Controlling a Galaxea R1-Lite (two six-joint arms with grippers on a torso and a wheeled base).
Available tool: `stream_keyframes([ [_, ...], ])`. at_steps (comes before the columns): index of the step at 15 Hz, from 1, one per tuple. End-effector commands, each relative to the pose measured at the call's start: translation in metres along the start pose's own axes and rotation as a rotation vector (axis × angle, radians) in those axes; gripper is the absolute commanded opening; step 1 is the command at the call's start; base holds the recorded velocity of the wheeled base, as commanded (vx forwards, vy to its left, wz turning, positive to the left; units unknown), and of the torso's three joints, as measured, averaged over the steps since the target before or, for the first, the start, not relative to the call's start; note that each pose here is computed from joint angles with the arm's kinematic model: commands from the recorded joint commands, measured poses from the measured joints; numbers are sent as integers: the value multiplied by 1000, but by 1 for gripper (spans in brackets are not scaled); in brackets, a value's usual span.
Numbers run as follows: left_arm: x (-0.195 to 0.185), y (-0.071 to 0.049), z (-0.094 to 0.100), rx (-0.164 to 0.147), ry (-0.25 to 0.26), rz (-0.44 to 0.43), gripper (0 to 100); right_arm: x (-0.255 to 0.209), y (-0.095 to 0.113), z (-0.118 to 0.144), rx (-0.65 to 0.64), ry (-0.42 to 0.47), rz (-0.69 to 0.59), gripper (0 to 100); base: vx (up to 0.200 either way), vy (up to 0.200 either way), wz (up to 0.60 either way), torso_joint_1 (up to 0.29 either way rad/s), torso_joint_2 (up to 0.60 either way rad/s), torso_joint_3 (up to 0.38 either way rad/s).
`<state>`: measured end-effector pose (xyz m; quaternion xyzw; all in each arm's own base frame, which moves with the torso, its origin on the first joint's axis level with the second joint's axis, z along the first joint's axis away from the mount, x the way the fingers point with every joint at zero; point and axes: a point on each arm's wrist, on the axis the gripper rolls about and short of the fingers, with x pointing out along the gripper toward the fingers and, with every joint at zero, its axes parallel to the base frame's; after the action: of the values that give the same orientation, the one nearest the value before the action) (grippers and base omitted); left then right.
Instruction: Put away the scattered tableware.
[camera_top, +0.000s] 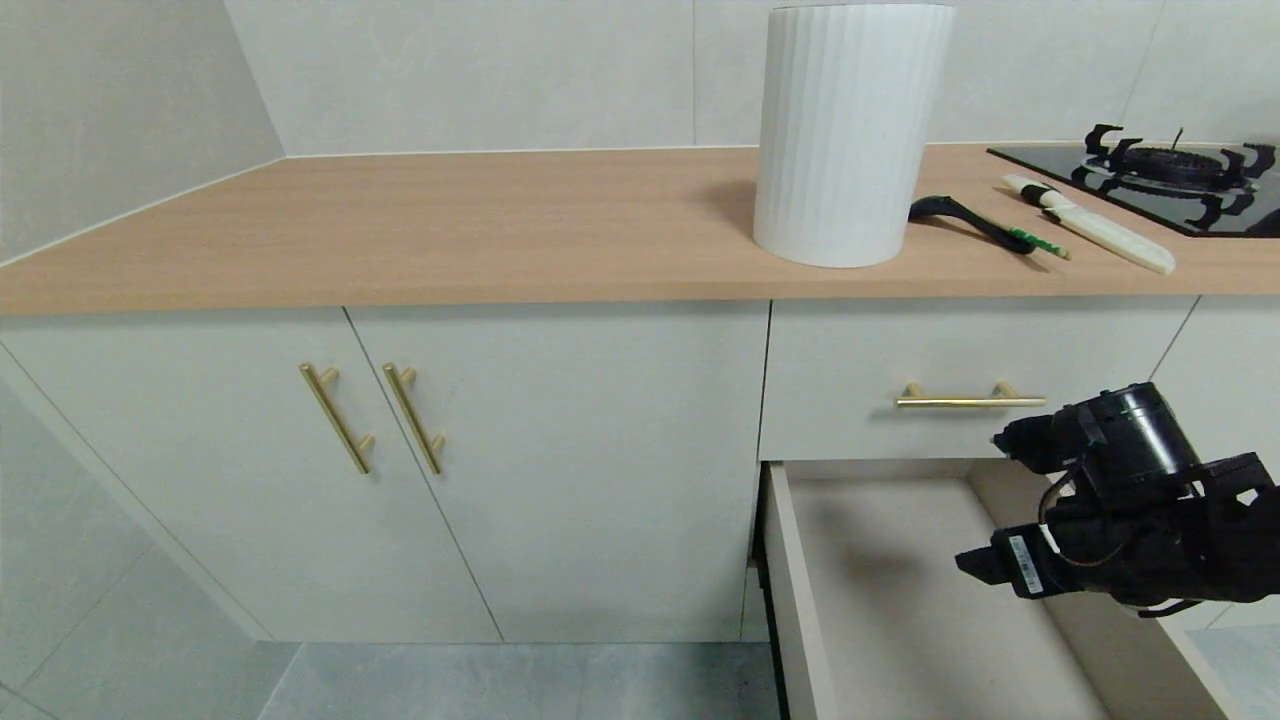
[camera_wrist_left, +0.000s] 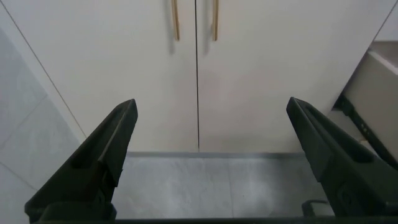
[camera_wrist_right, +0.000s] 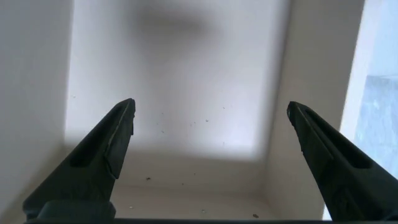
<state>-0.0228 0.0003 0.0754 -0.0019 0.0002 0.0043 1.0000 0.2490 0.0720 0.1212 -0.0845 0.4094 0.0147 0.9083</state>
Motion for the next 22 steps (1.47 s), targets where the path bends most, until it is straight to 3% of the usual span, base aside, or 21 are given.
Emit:
stream_keyframes([
  [1, 0, 0, 0, -1, 0, 1, 100, -12, -3, 3, 11, -43, 3, 100, 0, 0, 0, 188, -369, -305],
  [16, 0, 0, 0, 1, 0, 1, 100, -44, -10, 12, 50, -213, 16, 100, 0, 0, 0, 186, -487, -282],
  [19, 0, 0, 0, -1, 0, 1, 100, -43, -9, 13, 50, -210, 18, 100, 0, 0, 0, 58, -134, -80],
  [22, 0, 0, 0, -1, 0, 1, 100, -39, -8, 21, 70, -278, 22, 100, 0, 0, 0, 0, 0, 0],
])
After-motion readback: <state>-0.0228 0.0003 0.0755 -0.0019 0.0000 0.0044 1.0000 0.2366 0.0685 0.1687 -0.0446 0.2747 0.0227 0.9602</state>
